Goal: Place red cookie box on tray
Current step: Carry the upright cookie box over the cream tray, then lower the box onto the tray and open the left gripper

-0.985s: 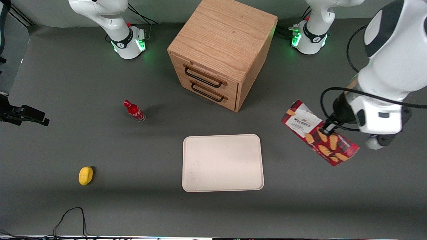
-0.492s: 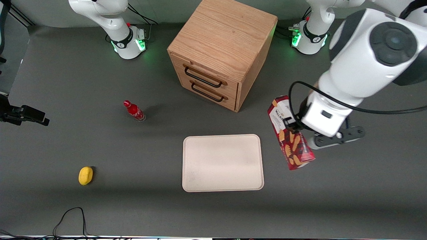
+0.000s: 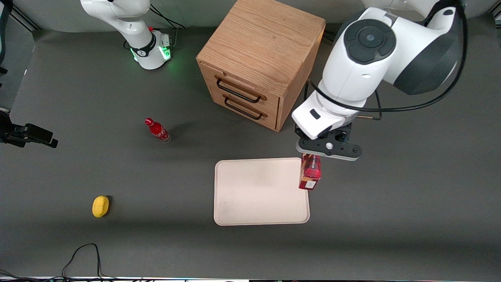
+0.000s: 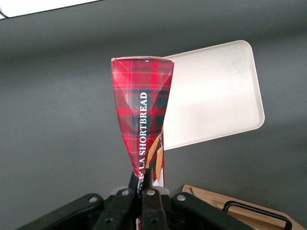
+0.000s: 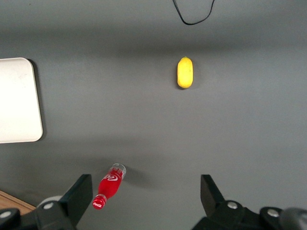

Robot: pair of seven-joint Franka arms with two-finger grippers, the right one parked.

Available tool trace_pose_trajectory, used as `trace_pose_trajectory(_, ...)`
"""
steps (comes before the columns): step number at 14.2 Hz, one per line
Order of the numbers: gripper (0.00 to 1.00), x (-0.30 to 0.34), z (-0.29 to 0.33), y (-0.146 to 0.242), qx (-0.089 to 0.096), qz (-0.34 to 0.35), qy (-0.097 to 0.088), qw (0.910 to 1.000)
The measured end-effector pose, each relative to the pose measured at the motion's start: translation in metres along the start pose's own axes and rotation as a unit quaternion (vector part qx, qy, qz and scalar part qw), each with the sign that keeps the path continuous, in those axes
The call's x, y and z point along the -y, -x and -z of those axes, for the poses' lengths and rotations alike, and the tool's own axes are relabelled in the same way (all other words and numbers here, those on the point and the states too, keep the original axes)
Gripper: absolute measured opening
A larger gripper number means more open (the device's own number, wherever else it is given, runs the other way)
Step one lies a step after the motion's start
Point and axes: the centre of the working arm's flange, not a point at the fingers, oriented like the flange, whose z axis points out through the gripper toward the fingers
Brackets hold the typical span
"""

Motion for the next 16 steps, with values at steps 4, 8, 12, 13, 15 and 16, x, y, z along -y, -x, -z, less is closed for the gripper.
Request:
trace_pose_trajectory(4, 0.03, -0.007, -0.035, -0.006, 0.025, -0.008, -0.003, 0.9996)
trace_pose_trajectory(8, 0.03, -0.002, -0.117, -0.024, 0.068, -0.003, -0.006, 0.9977)
trace_pose_trajectory(12, 0.03, 0.006, -0.191, -0.041, 0.08, 0.008, 0.004, 0.9968)
trace_pose_trajectory(13, 0.03, 0.009, -0.208, -0.044, 0.079, 0.011, 0.008, 0.9968)
trace_pose_trajectory(15, 0.03, 0.015, -0.242, -0.051, 0.073, 0.018, 0.012, 0.9971)
trace_pose_trajectory(16, 0.03, 0.017, -0.259, -0.053, 0.068, 0.021, 0.013, 0.9974)
